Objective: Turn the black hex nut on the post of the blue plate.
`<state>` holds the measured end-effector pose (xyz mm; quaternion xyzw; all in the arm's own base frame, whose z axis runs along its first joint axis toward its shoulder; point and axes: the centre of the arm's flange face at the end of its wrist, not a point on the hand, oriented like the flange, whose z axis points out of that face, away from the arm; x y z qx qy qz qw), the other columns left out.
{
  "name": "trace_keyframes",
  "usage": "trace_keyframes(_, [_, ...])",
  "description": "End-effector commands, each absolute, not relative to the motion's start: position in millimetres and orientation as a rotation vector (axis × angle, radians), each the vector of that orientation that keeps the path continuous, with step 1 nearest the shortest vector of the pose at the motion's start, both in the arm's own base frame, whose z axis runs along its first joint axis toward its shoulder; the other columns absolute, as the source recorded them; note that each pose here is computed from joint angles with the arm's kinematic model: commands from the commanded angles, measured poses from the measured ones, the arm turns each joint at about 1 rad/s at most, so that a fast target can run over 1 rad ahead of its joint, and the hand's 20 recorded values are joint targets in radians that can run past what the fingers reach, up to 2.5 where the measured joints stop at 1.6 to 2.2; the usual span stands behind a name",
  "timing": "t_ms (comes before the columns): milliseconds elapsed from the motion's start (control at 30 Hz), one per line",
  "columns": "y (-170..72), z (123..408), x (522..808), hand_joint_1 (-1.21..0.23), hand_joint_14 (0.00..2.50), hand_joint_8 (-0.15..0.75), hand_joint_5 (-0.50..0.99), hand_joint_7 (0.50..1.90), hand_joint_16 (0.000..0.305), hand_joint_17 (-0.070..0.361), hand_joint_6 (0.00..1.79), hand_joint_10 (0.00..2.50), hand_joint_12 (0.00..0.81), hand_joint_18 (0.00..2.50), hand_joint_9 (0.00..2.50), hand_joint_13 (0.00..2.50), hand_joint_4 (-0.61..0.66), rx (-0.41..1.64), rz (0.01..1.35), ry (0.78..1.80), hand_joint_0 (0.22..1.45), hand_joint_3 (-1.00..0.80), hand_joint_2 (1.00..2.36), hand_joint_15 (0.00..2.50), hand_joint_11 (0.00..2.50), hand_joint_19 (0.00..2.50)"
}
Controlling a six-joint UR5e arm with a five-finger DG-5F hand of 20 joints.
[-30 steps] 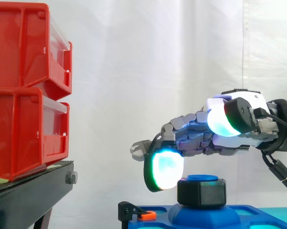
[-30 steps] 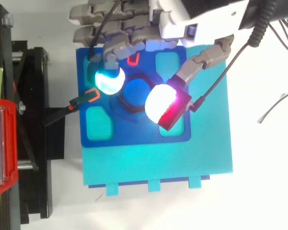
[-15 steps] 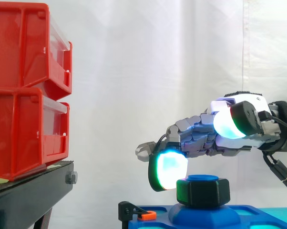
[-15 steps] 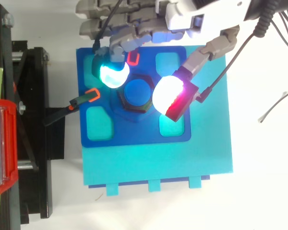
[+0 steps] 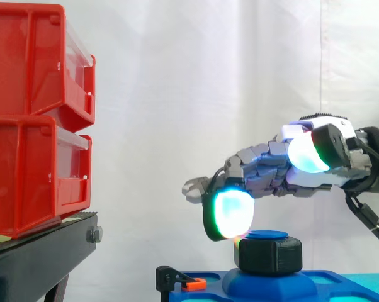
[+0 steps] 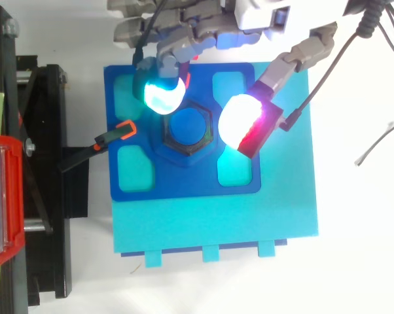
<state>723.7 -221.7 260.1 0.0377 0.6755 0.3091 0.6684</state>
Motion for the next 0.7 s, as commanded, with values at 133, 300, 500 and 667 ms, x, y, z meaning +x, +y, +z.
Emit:
trace_keyframes(133, [-217.0,282.1,731.1,-0.22,0.00,0.263,-0.18,1.01,0.048,0.109,0.50,0.00,0.350,0.00,0.27,0.04,0.30,0.079,0.706,1.535,0.51,-0.50,1.00,0.00,0.00,0.13])
trace_keyframes(300, [-207.4,292.3,738.0,-0.23,0.00,0.262,-0.18,1.00,0.048,0.109,0.50,0.00,0.350,0.00,0.27,0.04,0.30,0.073,0.707,1.527,0.51,-0.50,1.00,0.00,0.00,0.14])
trace_keyframes(500, [-196.4,293.6,746.3,-0.23,0.00,0.262,-0.18,0.98,0.048,0.109,0.50,0.00,0.350,0.00,0.27,0.04,0.30,0.089,0.687,1.501,0.51,-0.50,1.00,0.00,0.00,0.14])
trace_keyframes(667, [-184.6,281.6,748.0,-0.23,0.00,0.262,-0.19,0.94,0.048,0.109,0.50,0.00,0.350,0.00,0.27,0.04,0.29,0.110,0.676,1.509,0.51,-0.50,1.00,0.00,0.00,0.14])
